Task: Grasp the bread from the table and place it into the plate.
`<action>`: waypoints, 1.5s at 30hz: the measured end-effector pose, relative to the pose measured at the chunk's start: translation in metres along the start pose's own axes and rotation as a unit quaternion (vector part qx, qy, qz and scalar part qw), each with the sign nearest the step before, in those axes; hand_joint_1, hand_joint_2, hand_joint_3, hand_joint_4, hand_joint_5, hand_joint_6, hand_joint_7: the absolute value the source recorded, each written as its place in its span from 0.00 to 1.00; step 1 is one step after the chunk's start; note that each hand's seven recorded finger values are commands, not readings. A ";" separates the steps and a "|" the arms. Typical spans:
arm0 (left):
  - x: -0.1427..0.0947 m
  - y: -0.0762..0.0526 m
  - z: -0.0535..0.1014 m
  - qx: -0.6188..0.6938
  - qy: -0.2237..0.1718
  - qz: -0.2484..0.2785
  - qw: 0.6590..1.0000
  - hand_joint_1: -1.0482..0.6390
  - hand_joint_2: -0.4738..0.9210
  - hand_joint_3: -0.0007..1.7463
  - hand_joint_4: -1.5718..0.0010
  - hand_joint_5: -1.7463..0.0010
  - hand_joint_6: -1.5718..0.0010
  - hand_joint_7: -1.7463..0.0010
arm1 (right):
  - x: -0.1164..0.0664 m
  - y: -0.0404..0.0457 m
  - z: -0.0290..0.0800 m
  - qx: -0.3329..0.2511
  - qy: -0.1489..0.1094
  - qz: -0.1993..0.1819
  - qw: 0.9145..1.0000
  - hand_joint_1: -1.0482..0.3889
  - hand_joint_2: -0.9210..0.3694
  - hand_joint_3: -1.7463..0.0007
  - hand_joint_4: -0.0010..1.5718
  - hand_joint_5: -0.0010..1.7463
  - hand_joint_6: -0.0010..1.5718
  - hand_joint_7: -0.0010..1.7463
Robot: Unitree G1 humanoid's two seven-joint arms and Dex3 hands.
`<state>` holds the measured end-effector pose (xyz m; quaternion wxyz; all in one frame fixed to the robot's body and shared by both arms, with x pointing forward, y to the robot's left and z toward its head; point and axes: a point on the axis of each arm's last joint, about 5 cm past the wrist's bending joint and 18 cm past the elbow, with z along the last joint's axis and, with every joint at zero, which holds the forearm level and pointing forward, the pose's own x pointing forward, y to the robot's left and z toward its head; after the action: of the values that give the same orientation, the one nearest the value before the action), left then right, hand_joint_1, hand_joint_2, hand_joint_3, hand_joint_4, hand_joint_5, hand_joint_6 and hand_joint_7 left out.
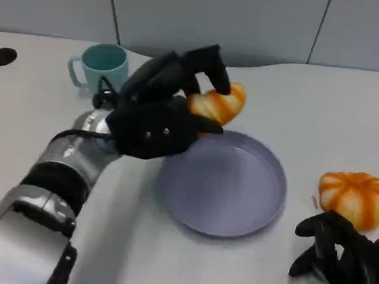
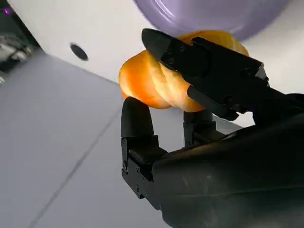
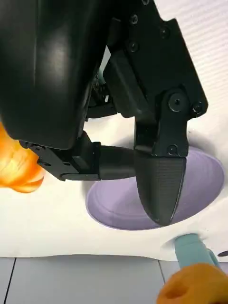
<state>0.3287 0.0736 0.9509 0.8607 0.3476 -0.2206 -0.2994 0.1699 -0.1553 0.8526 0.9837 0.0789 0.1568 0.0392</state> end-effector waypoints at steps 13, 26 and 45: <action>0.008 -0.041 0.009 0.051 0.031 -0.117 0.991 0.44 0.93 0.11 0.49 0.00 0.66 0.00 | 0.000 0.0016 0.000 0.005 -0.001 0.015 1.000 0.50 0.00 0.64 0.32 1.00 0.23 0.96; 0.007 -0.039 0.007 0.101 0.018 -0.194 0.976 0.09 1.00 0.24 0.99 0.84 0.95 0.85 | 0.000 0.0019 -0.002 0.004 -0.005 0.019 1.000 0.51 0.00 0.63 0.33 1.00 0.23 0.96; -0.015 0.017 -0.016 -0.242 -0.023 -0.009 0.970 0.19 1.00 0.25 0.78 0.84 0.82 0.91 | 0.007 0.0010 0.000 0.002 -0.006 0.015 1.000 0.49 0.00 0.65 0.32 1.00 0.23 0.96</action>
<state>0.3337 0.1006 0.9509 0.9112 0.1237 -0.1582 -0.3596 0.1763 -0.1536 0.8511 0.9837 0.0839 0.1497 0.0531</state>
